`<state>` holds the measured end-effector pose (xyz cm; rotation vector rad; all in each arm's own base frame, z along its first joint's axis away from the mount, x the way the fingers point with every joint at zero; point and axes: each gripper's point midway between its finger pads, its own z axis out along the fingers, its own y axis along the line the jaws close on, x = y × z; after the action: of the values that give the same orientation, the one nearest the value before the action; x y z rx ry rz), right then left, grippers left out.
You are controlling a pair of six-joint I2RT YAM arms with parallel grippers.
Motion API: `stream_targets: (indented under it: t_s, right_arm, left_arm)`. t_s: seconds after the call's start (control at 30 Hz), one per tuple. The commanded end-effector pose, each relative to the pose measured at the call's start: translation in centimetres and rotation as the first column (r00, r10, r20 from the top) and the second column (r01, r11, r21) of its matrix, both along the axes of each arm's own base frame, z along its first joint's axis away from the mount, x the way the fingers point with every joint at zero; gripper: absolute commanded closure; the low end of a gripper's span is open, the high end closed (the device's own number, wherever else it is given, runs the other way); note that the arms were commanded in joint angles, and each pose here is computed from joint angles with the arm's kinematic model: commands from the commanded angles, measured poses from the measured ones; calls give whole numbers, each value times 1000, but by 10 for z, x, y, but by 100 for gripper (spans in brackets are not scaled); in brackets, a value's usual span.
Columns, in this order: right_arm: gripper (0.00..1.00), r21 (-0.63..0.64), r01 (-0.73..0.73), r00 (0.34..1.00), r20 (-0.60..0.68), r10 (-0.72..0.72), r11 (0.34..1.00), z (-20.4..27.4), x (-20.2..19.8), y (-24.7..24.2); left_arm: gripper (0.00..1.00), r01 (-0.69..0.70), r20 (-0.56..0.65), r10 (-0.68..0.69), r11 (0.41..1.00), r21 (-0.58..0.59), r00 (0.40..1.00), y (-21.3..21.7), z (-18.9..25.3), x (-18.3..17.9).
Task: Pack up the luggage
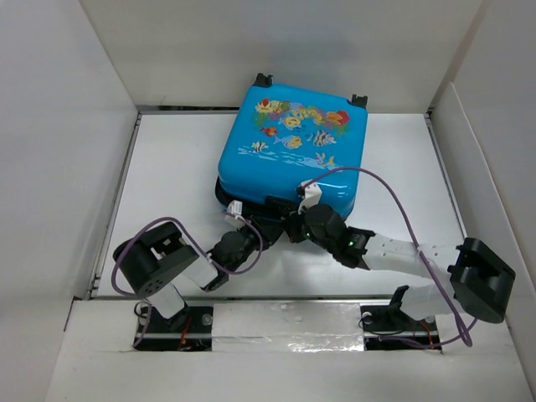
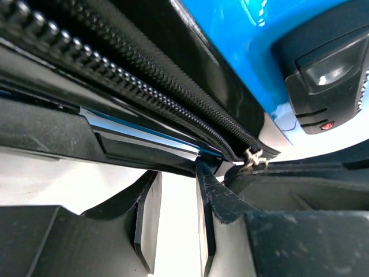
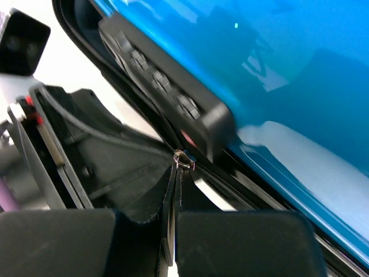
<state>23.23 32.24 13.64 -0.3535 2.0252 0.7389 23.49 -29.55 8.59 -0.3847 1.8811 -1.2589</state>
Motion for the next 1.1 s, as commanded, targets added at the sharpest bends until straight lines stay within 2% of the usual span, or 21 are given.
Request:
stream_targets:
  t_s: [0.0,0.13,0.17,0.27,0.3,0.33,0.37,0.4,0.43,0.47,0.5,0.53,0.6,0.63,0.73,0.77,0.83,0.87,0.9,0.97,1.07]
  right_arm:
    - [100,310,-352,936,111,335,883,93,-51,78]
    - [100,337,-372,928,120,353,865,97,-52,91]
    - [100,329,-362,932,124,340,872,97,-48,90]
    - [100,288,-305,952,133,277,908,97,-38,80]
    - [100,266,-264,963,125,239,927,92,-33,73]
    - [94,267,-250,966,131,222,931,96,-33,67]
    - [78,260,-241,969,126,214,935,94,-33,63]
    - [68,246,-232,971,117,209,941,90,-33,59]
    - [58,232,-221,974,104,202,947,81,-34,55]
    - [41,235,-220,974,101,201,947,81,-36,51]
    - [35,228,-213,976,87,198,950,76,-38,48]
    - [32,215,-204,979,73,193,955,67,-39,44]
    - [24,217,-198,980,58,190,956,64,-42,39]
    - [23,213,-199,980,55,192,956,62,-43,37]
    - [22,212,-210,978,67,200,954,72,-49,28]
    - [28,217,-204,978,77,191,955,78,-49,25]
    - [45,221,-147,985,119,123,964,98,-43,7]
    - [77,223,-117,987,137,87,968,105,-38,-1]
    - [90,210,-84,988,143,54,974,111,-33,-11]
    - [100,225,25,980,188,-68,974,135,-11,-43]
    - [100,257,212,932,238,-275,943,164,25,-100]
  left_arm:
    - [100,171,217,-143,978,-116,966,-42,64,-19]
    - [100,122,215,-113,992,-28,970,-33,61,-19]
    - [79,85,214,-81,996,-12,973,-26,60,-15]
    - [28,19,230,-32,998,56,973,0,57,-17]
    - [22,0,252,-11,999,43,968,8,70,-18]
    - [17,-15,231,-14,993,121,973,17,55,-19]
    - [11,-46,233,12,989,140,972,25,54,-17]
    - [10,-47,262,15,992,116,965,32,67,-24]
    - [9,-60,244,13,981,186,970,41,54,-25]
    - [7,-87,239,34,973,212,970,49,52,-24]
    - [7,-99,267,47,977,187,963,56,66,-27]
    - [6,-107,243,44,961,253,969,65,52,-29]
    - [6,-142,277,68,957,255,958,79,68,-31]
    - [7,-152,259,68,936,319,963,89,57,-33]
    - [31,-286,317,190,913,290,929,121,87,-28]
    - [55,-349,344,249,898,269,905,133,98,-23]
    - [73,-422,363,334,885,196,870,146,120,-17]
    - [83,-451,364,366,873,184,857,150,125,-13]
    - [87,-464,351,382,865,190,855,147,129,-6]
    - [97,-479,352,396,858,186,848,140,141,12]
    - [99,-553,347,499,830,71,794,151,185,44]
